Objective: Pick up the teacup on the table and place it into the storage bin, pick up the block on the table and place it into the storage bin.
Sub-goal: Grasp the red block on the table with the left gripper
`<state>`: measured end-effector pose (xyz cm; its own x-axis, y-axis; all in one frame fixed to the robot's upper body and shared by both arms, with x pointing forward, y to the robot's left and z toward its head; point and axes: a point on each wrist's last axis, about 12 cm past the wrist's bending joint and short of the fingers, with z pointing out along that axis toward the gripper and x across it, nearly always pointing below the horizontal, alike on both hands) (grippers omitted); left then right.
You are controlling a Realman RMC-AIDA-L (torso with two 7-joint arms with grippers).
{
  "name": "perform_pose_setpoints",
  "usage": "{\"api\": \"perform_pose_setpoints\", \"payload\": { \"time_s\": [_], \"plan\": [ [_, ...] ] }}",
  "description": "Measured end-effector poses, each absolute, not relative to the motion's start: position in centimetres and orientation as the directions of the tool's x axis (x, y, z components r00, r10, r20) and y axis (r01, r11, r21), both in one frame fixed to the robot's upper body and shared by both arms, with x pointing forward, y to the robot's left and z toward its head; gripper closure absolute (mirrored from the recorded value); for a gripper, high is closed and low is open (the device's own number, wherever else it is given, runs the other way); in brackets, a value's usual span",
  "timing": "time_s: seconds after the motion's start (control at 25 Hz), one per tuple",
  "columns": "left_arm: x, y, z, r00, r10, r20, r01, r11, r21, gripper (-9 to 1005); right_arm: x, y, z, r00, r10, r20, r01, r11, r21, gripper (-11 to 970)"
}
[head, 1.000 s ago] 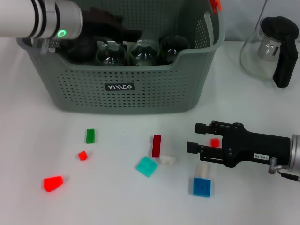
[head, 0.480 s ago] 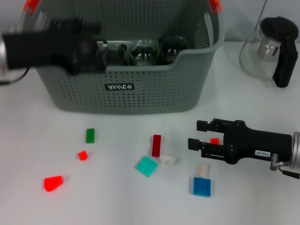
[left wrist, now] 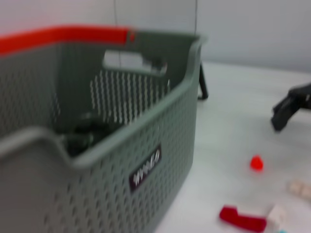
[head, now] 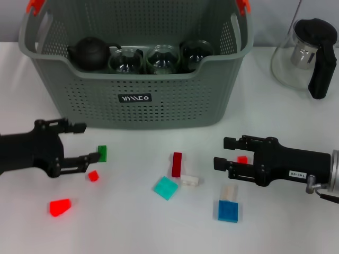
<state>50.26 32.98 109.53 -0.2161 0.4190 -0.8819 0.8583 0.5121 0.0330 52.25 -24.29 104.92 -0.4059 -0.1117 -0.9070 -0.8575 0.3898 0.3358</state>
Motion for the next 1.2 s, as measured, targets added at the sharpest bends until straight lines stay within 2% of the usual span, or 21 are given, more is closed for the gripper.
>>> {"api": "perform_pose_setpoints", "payload": {
  "time_s": [0.08,0.32,0.6,1.08,1.2],
  "plan": [
    [50.1,33.2,108.7,-0.239,0.440,-0.866,0.852,0.522,0.030,208,52.2,-24.3,104.9,-0.408,-0.112,-0.906,-0.856,0.392,0.337,247],
    [50.2,32.7,106.5,-0.273,0.474,-0.837,0.846,0.532,0.025,354,52.0,-24.5,104.7,-0.413,-0.111,-0.904,-0.853,0.396,0.341,246],
    [50.7,31.8,104.9,-0.304,0.518,-0.800,0.854,0.519,0.011,416,52.0,-24.5,104.7,-0.415,-0.110,-0.903,-0.851,0.398,0.343,246],
    [50.8,31.6,104.2,-0.320,0.544,-0.776,0.854,0.519,0.012,515,52.0,-24.5,104.6,-0.416,-0.110,-0.903,-0.850,0.399,0.343,248],
    [50.8,31.6,104.2,-0.328,0.551,-0.767,0.855,0.519,0.007,590,52.0,-24.5,104.6,-0.416,-0.110,-0.903,-0.850,0.400,0.343,247]
  ]
}}
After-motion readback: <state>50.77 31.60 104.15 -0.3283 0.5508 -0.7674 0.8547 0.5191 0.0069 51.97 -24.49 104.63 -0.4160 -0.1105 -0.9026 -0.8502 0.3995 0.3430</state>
